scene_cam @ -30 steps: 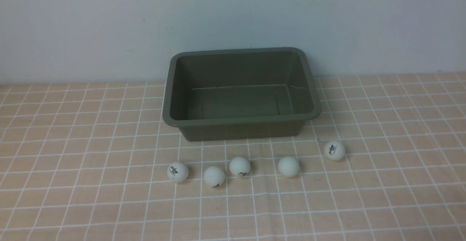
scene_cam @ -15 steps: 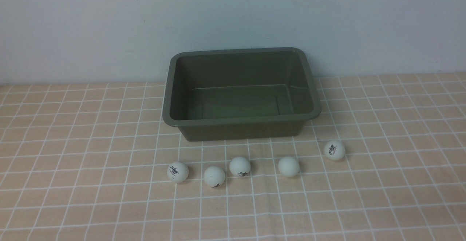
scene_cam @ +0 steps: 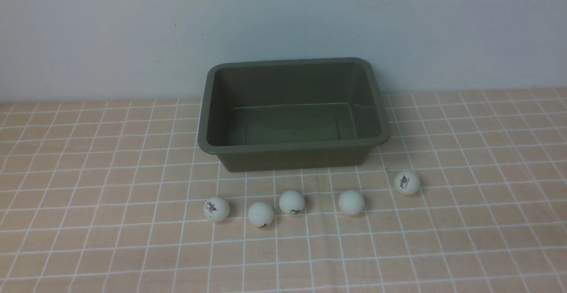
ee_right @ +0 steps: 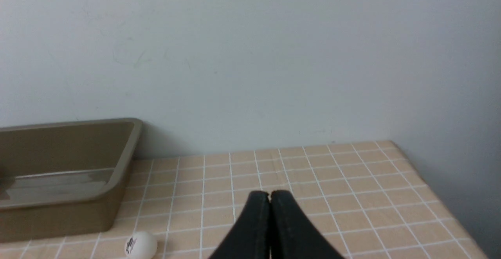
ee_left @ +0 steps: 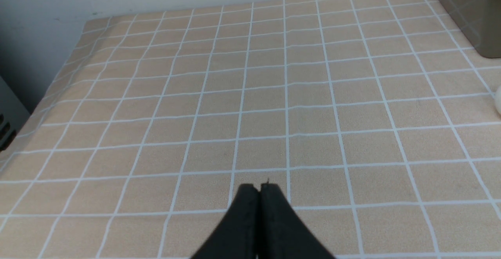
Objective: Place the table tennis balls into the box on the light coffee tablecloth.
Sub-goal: 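Reach for and grasp a ping pong ball on the table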
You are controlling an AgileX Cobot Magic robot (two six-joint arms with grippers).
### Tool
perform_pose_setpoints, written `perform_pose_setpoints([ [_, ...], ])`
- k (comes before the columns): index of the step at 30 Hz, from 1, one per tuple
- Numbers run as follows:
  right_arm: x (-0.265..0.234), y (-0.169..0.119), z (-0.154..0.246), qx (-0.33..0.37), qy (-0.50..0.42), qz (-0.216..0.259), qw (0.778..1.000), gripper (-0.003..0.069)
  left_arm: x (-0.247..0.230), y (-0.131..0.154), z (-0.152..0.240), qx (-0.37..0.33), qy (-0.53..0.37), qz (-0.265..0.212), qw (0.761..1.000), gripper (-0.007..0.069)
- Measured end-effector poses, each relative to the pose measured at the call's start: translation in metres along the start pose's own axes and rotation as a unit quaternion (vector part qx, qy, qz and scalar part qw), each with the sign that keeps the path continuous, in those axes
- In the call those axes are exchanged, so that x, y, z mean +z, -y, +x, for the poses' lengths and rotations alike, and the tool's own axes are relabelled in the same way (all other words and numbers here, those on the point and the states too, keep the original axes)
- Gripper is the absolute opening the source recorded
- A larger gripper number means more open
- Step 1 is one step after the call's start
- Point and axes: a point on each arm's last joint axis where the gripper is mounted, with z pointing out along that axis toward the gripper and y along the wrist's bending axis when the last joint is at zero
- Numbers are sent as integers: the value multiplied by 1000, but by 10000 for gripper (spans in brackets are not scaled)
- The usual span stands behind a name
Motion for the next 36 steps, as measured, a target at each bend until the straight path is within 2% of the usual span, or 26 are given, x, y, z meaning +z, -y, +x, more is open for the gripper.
perform_pose_setpoints([
  [17,-1,-6,4,42,-25,-30,998,-13,0,0,0,0,0,0,1000,-69],
  [36,-1,-6,2,47,-14,-35,998,-11,0,0,0,0,0,0,1000,-69],
])
